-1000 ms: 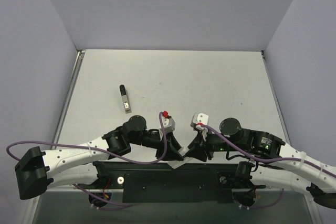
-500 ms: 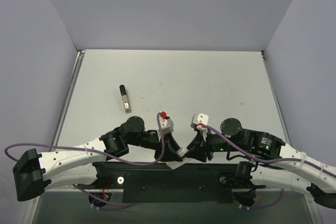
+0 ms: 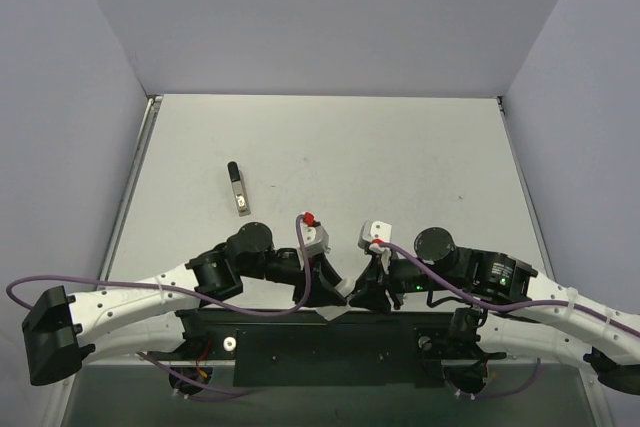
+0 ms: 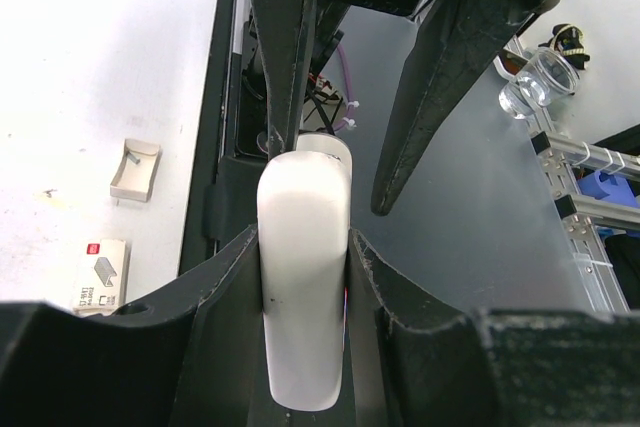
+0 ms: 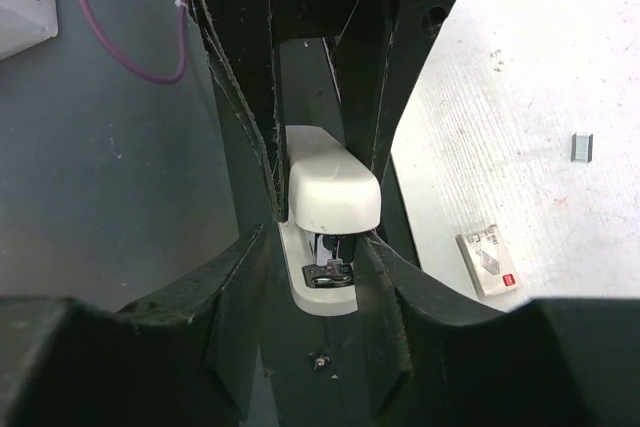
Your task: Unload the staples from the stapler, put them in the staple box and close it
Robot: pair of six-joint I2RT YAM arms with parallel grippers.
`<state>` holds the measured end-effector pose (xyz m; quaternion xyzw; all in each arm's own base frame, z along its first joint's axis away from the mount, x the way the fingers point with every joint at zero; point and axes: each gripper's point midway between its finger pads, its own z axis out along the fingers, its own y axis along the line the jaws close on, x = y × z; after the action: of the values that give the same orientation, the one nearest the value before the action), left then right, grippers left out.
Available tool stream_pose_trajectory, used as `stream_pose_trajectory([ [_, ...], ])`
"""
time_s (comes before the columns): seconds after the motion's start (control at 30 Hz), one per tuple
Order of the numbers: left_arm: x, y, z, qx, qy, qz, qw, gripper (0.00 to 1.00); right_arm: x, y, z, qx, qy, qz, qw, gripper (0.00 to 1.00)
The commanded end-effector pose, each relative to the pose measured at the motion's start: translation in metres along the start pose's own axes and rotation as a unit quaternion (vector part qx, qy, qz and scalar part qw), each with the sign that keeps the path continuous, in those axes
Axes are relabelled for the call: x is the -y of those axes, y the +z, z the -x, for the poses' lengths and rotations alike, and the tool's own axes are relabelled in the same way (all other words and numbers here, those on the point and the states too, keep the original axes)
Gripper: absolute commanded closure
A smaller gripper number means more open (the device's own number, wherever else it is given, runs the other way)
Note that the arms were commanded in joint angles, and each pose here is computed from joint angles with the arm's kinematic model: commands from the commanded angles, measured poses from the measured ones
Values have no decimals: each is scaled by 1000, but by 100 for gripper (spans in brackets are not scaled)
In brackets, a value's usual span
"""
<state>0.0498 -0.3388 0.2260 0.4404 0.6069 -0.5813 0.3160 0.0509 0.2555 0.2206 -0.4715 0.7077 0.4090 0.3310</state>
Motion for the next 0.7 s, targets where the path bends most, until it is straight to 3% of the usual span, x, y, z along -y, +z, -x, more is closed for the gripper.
stream_pose_trajectory([
  [0.0, 14, -3, 47, 71, 49, -12, 996, 100, -10, 2, -4, -3, 4, 27, 1000, 67],
  [0.27, 20, -1, 44, 69, 46, -26, 996, 100, -9, 7, -5, -4, 3, 26, 1000, 83],
  [0.37, 21, 0, 45, 69, 45, -26, 996, 100, -9, 7, -5, -3, 3, 24, 1000, 100],
  [0.67, 28, 0, 60, 89, 51, -21, 995, 100, -4, 11, -29, 8, 30, 15, 999, 100],
])
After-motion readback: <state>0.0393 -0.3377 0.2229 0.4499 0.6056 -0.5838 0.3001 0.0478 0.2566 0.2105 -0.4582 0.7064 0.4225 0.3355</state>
